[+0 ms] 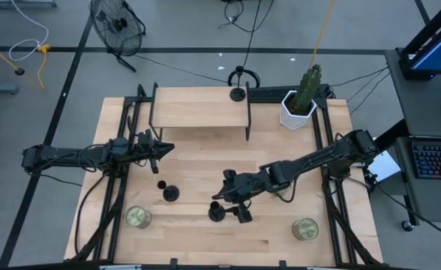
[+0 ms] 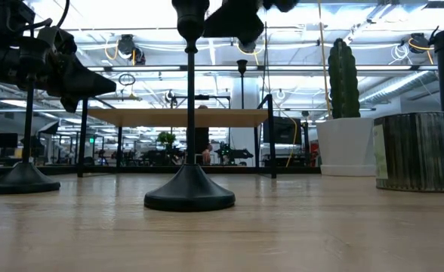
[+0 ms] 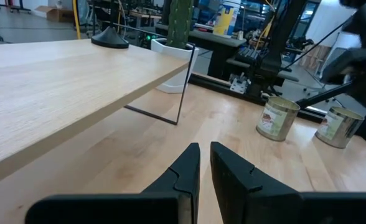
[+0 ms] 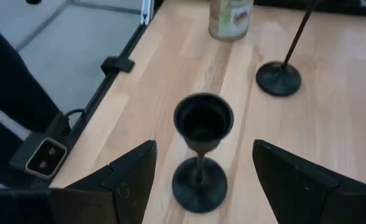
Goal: Pick & Place candle stick holders
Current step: Put the right candle holder on the shelf
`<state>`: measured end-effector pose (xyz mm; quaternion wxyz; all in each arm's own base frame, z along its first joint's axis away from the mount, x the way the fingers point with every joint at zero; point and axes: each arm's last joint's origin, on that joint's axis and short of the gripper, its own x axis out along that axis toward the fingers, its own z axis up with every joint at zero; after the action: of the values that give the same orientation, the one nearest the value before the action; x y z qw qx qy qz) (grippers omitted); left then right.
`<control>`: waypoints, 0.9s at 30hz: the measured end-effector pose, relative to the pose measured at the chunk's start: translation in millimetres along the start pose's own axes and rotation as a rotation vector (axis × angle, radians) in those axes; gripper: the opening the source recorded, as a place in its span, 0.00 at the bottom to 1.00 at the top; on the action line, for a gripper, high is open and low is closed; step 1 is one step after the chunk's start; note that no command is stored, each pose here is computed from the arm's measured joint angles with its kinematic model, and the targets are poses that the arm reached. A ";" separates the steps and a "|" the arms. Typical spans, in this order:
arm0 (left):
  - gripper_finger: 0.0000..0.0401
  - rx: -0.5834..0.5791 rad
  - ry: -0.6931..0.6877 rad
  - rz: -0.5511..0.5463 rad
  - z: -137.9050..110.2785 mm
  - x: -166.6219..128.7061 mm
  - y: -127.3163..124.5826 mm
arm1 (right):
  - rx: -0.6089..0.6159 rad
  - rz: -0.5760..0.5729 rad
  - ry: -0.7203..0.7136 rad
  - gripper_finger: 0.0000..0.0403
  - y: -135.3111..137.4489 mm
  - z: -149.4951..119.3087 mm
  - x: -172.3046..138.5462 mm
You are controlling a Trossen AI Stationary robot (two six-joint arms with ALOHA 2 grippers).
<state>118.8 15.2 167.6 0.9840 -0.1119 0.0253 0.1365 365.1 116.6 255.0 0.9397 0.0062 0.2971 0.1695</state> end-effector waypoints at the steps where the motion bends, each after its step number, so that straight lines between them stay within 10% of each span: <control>1: 0.10 0.000 0.000 0.000 0.0 0.0 0.0 | 0.002 -0.001 -0.027 0.64 -0.4 -0.9 2.7; 27: 0.10 -0.003 0.000 -0.001 0.1 0.0 0.0 | 0.080 -0.007 -0.186 0.64 -6.7 -32.9 15.2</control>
<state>118.8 15.2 167.6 0.9839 -0.1133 0.0248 0.1362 360.4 112.2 218.7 0.9628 0.0581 0.2152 0.1529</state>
